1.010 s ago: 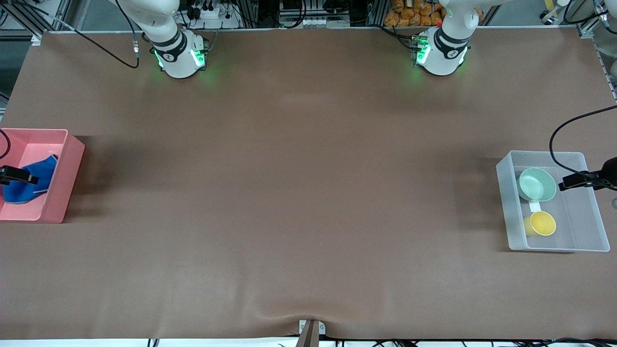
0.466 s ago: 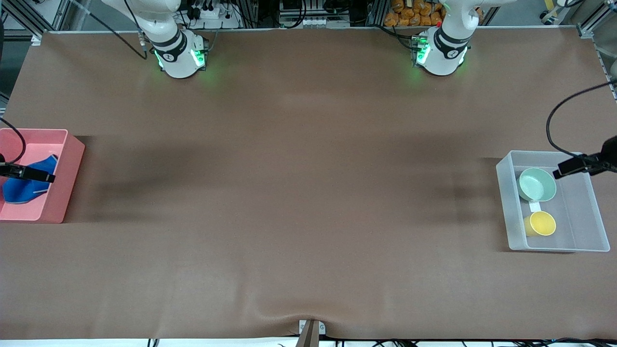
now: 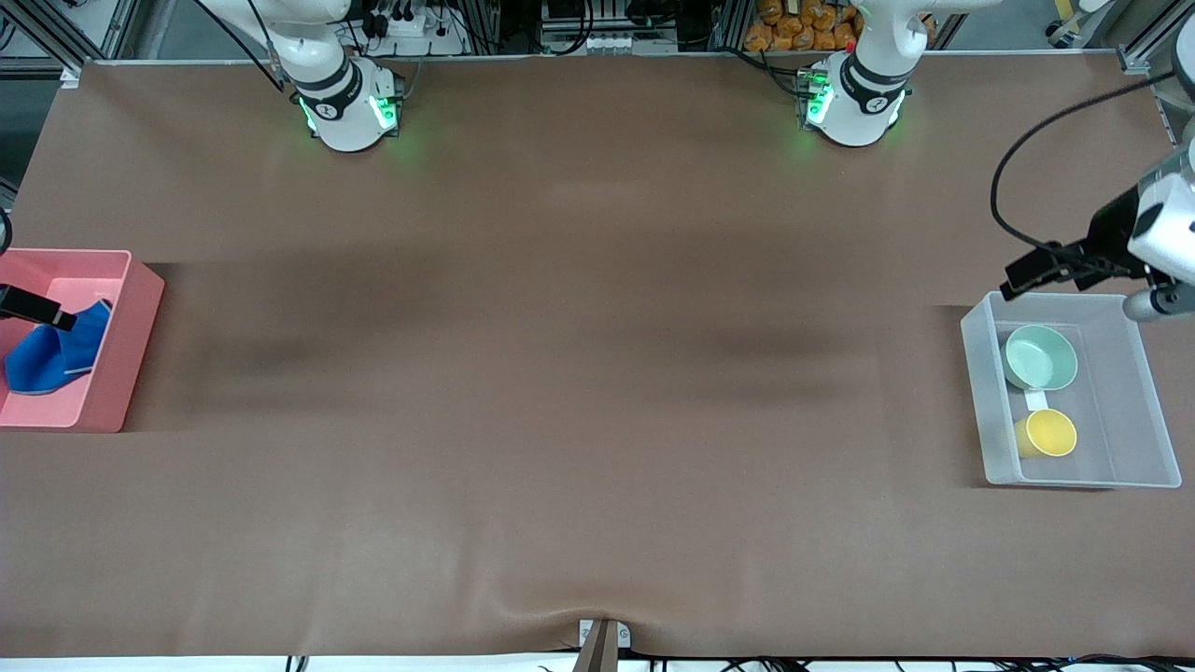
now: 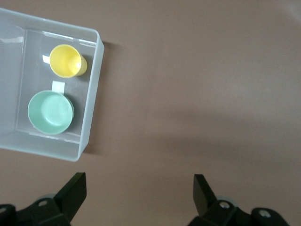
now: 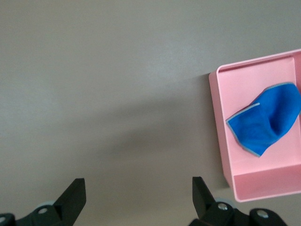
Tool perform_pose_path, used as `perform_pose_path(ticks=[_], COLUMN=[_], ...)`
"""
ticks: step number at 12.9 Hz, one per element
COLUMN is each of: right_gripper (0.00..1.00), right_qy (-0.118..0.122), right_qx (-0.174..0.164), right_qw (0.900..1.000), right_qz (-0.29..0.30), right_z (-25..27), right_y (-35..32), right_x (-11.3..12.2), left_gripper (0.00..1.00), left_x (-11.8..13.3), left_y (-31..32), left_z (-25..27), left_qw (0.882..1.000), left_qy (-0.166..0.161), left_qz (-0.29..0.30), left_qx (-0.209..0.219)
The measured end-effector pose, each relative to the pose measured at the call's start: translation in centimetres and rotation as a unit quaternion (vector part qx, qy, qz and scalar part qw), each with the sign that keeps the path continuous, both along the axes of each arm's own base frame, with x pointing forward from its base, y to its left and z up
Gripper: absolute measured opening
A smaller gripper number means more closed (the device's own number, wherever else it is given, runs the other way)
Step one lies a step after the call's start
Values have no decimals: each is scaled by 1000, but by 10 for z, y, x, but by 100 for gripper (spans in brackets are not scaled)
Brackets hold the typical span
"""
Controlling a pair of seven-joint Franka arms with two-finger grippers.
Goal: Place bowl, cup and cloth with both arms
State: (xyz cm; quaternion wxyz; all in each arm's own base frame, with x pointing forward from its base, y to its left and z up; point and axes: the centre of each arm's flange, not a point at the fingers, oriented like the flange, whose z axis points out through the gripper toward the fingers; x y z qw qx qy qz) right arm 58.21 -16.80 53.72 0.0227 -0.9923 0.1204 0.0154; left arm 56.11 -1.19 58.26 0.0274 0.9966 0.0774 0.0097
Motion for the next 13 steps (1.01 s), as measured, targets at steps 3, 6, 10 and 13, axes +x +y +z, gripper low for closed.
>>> perform_pose_path(ticks=[3, 6, 10, 13], right_gripper=[100, 100, 100, 100], right_qy=[9, 17, 31, 26], right_qx=[9, 18, 14, 8], right_qw=[1000, 1000, 999, 999], right_qz=[-6, 2, 16, 41], right_z=[30, 59, 87, 100], right_y=[23, 41, 99, 128], right_x=[-17, -38, -55, -62], left_gripper=[100, 100, 100, 100], left_x=[-9, -1, -2, -2], left_y=[10, 19, 9, -14], left_z=[14, 29, 38, 37], left_qw=[1000, 1000, 997, 995], left_qy=[-7, -26, -32, -29], left_qz=[-4, -4, -75, -95], left_qx=[0, 1, 4, 3])
